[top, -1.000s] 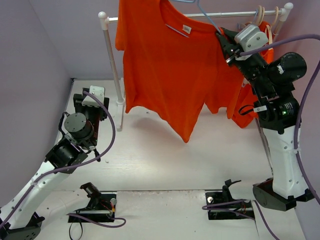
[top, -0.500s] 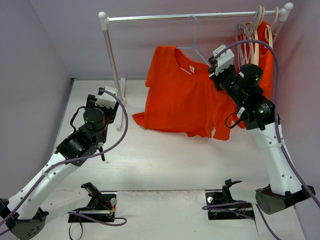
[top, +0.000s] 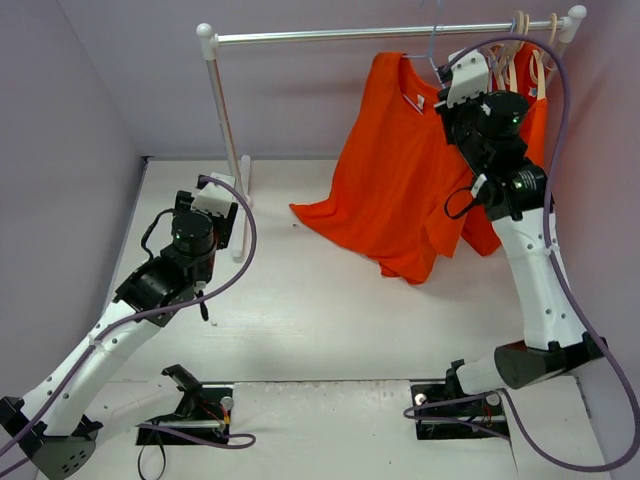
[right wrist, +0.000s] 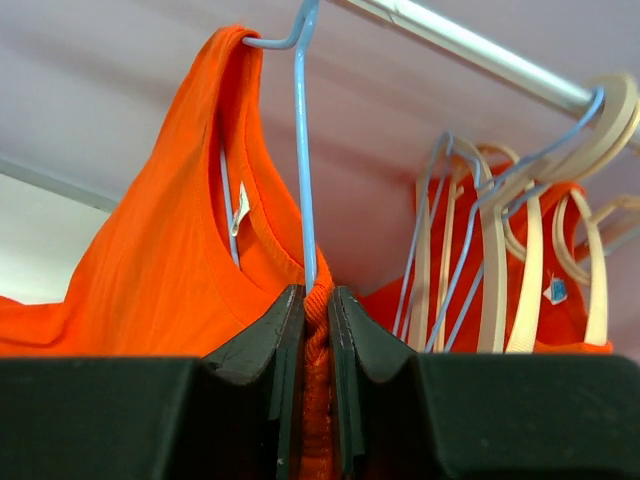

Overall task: Place the t-shirt on the hanger
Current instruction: Place the hanger at the clothesline.

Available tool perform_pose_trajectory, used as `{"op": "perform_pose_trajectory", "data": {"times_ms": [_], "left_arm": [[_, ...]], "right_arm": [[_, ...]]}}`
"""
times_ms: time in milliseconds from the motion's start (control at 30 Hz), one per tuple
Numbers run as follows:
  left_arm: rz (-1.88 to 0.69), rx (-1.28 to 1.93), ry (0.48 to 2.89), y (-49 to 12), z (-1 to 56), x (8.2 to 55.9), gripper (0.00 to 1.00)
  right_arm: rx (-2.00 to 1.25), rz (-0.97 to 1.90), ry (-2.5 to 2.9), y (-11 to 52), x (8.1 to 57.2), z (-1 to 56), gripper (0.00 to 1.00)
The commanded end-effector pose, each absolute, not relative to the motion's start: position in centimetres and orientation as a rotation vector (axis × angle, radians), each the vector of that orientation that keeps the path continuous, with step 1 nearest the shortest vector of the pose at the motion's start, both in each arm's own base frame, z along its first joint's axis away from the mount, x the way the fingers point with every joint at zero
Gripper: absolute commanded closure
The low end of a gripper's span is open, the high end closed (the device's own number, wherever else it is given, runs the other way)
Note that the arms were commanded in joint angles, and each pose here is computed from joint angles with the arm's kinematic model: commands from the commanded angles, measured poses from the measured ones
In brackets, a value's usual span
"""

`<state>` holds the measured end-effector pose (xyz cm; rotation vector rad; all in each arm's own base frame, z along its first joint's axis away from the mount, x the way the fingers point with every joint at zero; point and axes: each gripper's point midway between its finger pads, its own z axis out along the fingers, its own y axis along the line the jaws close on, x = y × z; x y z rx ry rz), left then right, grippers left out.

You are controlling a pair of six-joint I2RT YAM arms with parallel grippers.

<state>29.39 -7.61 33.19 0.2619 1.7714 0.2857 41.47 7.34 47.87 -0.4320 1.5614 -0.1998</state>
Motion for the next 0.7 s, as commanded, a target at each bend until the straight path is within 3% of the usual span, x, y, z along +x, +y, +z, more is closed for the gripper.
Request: {"op": "perform_pose_trajectory", "data": {"times_ms": [0,300,567,667], "left_arm": [[0.227,0.218,1.754,-7.9,34.3,29.8,0.51],[0.193,0.213,1.777,-8.0,33.4,30.0,0.51],[0.157,0.211,1.804,-8.0,32.5,30.2,0.51],[0.155,0.213,1.807,-7.8,32.4,30.1,0.51]], "right_arm": [[-0.241,-0.241,1.473,3.9,43.9,51.3,1.00],[-0.164,-0.242,1.501,0.9,47.1,49.3,1.00],[-0.173,-0.239,1.578,0.5,47.0,45.4,1.00],[-0.181,-0.199,1.587,1.1,46.3,44.7,0.88]]}}
